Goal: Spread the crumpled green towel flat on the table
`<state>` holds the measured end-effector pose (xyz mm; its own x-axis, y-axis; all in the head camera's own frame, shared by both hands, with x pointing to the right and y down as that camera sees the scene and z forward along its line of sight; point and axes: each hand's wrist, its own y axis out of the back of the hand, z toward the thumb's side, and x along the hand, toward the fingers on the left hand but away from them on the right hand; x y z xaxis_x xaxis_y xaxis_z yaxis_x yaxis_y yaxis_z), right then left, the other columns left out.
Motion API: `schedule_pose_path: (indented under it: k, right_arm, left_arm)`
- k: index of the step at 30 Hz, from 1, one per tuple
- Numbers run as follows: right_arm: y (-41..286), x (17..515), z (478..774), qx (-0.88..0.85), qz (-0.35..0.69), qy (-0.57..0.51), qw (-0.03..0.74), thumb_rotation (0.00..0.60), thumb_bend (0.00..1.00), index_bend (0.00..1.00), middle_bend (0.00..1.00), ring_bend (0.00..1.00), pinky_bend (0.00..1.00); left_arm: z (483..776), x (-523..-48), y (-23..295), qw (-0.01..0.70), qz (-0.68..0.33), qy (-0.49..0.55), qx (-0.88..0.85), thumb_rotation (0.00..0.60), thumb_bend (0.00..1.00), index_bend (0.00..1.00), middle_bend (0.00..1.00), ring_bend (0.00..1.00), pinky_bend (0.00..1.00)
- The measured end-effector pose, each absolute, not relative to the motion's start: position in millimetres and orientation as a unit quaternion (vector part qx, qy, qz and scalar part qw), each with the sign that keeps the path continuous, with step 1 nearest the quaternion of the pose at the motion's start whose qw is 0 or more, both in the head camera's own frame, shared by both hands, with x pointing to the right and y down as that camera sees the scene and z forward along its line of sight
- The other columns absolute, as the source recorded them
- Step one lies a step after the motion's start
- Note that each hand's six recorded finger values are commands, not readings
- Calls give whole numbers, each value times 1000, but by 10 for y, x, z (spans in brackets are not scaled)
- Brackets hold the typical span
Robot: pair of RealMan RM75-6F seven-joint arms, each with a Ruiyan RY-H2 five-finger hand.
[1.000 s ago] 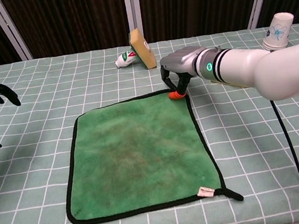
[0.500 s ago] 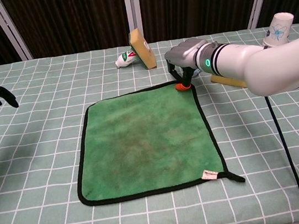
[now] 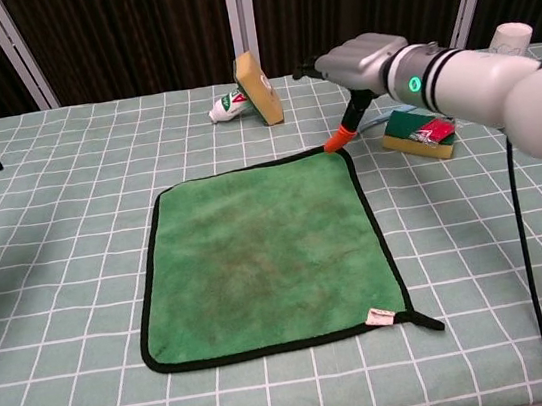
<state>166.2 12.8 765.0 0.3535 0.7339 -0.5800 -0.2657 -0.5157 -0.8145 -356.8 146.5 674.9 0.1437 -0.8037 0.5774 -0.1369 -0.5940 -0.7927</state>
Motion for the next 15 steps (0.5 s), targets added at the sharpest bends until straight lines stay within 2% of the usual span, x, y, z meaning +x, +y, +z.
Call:
schedule_pose_path:
  k: [5, 8, 12, 15]
  right_arm:
    - [228, 2085, 7223, -678, 528, -213, 465, 502, 200, 0, 31, 0, 0]
    - [334, 2532, 6883, -663, 531, -246, 467, 502, 206, 0, 30, 0, 0]
    - [612, 3257, 6440, -629, 548, -286, 471, 499, 208, 0, 20, 0, 0]
    - [862, 3615, 6216, -615, 554, -307, 469, 493, 208, 0, 2, 0, 0]
  left_arm:
    - [6683, -3777, 1421, 302, -575, 374, -662, 600, 173, 336, 277, 253, 277]
    - [6616, -3896, 1395, 308, -583, 396, -639, 600, 173, 337, 277, 253, 275]
    - [6478, -4052, 1388, 322, -589, 428, -606, 600, 173, 336, 277, 253, 272]
    - [6363, -4138, 1416, 335, -586, 449, -585, 600, 172, 332, 277, 253, 270]
